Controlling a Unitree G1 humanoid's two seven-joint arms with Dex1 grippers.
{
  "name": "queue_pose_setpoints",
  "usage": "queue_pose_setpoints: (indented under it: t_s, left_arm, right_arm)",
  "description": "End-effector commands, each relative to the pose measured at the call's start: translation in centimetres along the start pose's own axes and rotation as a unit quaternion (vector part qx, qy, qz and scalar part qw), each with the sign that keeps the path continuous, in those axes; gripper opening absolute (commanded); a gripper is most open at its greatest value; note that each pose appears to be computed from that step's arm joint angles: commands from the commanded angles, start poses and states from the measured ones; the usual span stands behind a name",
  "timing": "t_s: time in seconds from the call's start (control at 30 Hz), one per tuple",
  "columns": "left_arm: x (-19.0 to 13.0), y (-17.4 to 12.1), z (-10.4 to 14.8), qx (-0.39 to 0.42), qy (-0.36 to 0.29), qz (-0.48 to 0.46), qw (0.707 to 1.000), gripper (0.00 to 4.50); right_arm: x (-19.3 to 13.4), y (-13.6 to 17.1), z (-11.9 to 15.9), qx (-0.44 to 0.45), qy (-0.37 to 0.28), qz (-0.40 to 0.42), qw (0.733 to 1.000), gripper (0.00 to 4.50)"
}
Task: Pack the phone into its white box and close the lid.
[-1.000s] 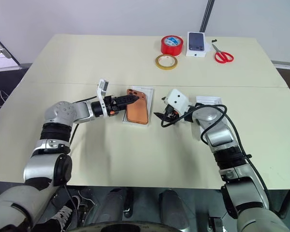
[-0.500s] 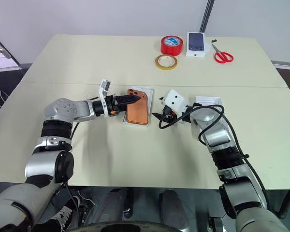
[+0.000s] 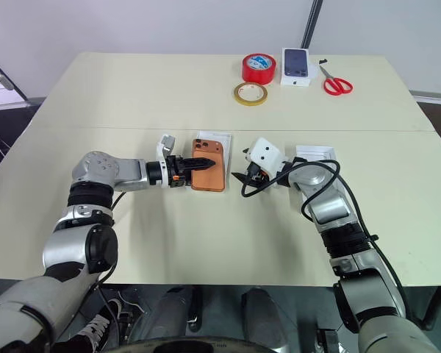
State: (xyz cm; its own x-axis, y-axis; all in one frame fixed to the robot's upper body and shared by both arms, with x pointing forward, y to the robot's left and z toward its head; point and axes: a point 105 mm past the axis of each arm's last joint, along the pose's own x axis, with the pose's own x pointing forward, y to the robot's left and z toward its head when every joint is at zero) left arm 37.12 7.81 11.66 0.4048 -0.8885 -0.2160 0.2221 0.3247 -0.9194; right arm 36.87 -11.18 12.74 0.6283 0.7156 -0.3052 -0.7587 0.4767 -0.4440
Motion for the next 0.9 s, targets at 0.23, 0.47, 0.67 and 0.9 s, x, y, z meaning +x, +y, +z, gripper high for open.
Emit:
queue_pose_setpoints:
  t_s: [0.23, 0.47, 0.67, 0.9]
  left_arm:
    - [-0.2, -0.2, 0.3, -0.001, -0.012, -0.003, 1.0, 0.02]
    - [-0.3, -1.9, 1.6, 0.039, -0.021, -0.017, 0.999, 0.02]
    - [-0.2, -2.0, 2.7, 0.094, -0.008, 0.007, 0.996, 0.02]
    - [-0.4, -1.8, 3.7, 0.108, -0.013, 0.007, 0.994, 0.02]
  right_arm:
    - [0.0, -0.4, 1.4, -0.021, -0.02, -0.007, 1.0, 3.61]
    - [0.0, -0.4, 1.4, -0.017, -0.022, -0.007, 1.0, 3.61]
    - [0.3, -0.2, 1.3, -0.016, -0.022, -0.005, 1.0, 3.61]
    - [0.3, 0.1, 1.1, -0.015, -0.019, -0.003, 1.0, 3.61]
